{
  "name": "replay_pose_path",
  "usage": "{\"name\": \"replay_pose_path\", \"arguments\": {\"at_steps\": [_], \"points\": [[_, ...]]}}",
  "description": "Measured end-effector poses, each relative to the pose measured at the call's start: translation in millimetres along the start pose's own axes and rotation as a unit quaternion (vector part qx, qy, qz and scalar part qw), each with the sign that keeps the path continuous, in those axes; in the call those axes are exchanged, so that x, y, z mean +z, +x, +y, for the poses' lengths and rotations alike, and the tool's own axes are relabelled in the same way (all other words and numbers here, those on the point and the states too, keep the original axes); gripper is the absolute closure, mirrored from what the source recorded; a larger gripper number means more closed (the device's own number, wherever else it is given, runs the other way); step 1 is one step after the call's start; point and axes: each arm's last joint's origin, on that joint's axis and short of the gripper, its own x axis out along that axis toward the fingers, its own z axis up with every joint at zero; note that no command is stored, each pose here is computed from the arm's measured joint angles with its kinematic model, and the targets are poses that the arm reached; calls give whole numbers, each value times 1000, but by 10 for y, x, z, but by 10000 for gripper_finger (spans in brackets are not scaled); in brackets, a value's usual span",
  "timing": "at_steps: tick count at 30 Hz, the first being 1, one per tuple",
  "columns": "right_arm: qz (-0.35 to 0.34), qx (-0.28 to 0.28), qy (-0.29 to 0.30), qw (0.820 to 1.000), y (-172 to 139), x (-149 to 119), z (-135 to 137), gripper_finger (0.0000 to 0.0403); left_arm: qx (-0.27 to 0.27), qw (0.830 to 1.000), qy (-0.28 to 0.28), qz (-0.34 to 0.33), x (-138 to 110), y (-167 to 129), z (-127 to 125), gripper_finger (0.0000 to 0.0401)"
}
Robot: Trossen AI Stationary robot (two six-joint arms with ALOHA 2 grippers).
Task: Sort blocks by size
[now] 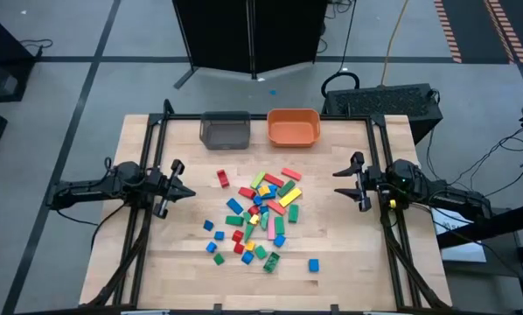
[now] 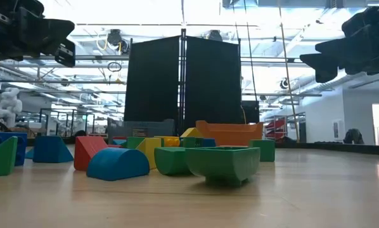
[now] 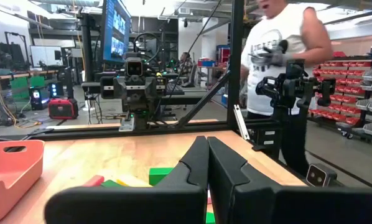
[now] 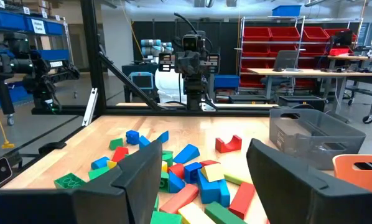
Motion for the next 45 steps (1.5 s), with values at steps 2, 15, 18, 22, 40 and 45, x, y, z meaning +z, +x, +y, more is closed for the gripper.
{"name": "replay_pose_path", "arguments": {"at_steps": [2,15,18,22,40,45], "points": [[0,0,0,1000,0,0,0,174,0,1000,0,0,0,0,0,401],[0,0,0,1000,0,0,0,174,0,1000,0,0,0,0,0,401],[0,0,0,1000,0,0,0,174,0,1000,0,0,0,0,0,401],[0,-1,0,1000,0,0,-1,174,0,1000,0,0,1,0,0,401],[-69,-7,303,950,-6,122,-5,174,0,1000,0,0,0,0,0,401],[-92,-64,313,943,-10,125,-40,174,0,1000,0,0,0,0,0,401]]}}
